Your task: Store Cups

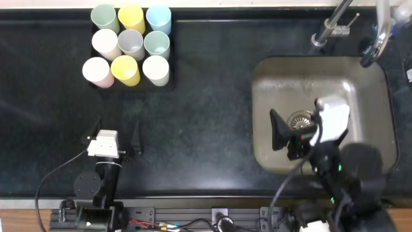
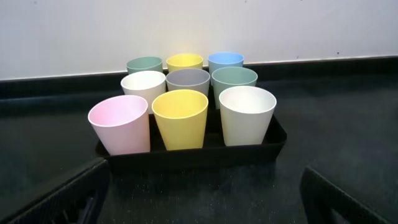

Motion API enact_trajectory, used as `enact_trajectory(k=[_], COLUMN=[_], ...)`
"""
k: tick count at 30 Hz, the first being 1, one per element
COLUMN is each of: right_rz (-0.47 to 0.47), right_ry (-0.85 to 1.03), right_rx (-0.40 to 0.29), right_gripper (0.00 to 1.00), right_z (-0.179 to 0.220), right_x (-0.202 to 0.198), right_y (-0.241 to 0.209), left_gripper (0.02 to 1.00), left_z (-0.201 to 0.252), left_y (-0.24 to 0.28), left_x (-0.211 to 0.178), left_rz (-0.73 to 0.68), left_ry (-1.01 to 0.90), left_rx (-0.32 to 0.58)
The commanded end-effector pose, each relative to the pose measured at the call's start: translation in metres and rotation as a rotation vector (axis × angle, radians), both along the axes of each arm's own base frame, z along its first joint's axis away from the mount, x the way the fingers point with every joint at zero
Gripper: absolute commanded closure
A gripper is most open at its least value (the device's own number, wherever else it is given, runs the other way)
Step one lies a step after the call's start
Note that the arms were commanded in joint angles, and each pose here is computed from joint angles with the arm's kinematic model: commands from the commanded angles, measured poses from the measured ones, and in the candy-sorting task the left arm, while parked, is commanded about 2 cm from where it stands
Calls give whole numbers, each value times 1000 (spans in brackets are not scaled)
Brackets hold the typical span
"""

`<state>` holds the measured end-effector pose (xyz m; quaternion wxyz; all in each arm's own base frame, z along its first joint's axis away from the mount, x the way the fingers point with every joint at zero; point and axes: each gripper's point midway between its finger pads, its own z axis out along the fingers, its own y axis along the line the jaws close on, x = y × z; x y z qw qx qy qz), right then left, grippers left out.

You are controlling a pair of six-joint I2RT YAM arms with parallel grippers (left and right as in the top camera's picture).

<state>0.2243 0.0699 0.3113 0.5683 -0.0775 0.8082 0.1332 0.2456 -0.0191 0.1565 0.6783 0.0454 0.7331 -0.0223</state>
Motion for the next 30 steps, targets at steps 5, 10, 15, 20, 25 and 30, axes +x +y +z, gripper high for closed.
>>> enact_trajectory(k=[5, 10, 15, 20, 25, 30], right_rz=[-67, -81, -74, -100, -175, -200], right_ry=[-122, -256, -363, -422, -400, -335], right_rx=[78, 106, 130, 139, 126, 104], right_gripper=[3, 3, 3, 3, 5, 5], right_z=[-44, -59, -67, -76, -106, -130], right_x=[-7, -6, -1, 6, 16, 20], right_y=[-15, -18, -17, -21, -31, -35], left_gripper=[18, 18, 18, 18, 18, 18], left_z=[1, 1, 1, 1, 1, 1], left_y=[0, 0, 0, 0, 0, 0], left_x=[0, 0, 0, 0, 0, 0], left_rz=[0, 0, 0, 0, 0, 0], left_ry=[-5, -5, -5, -5, -5, -5], left_rx=[3, 3, 3, 3, 3, 3])
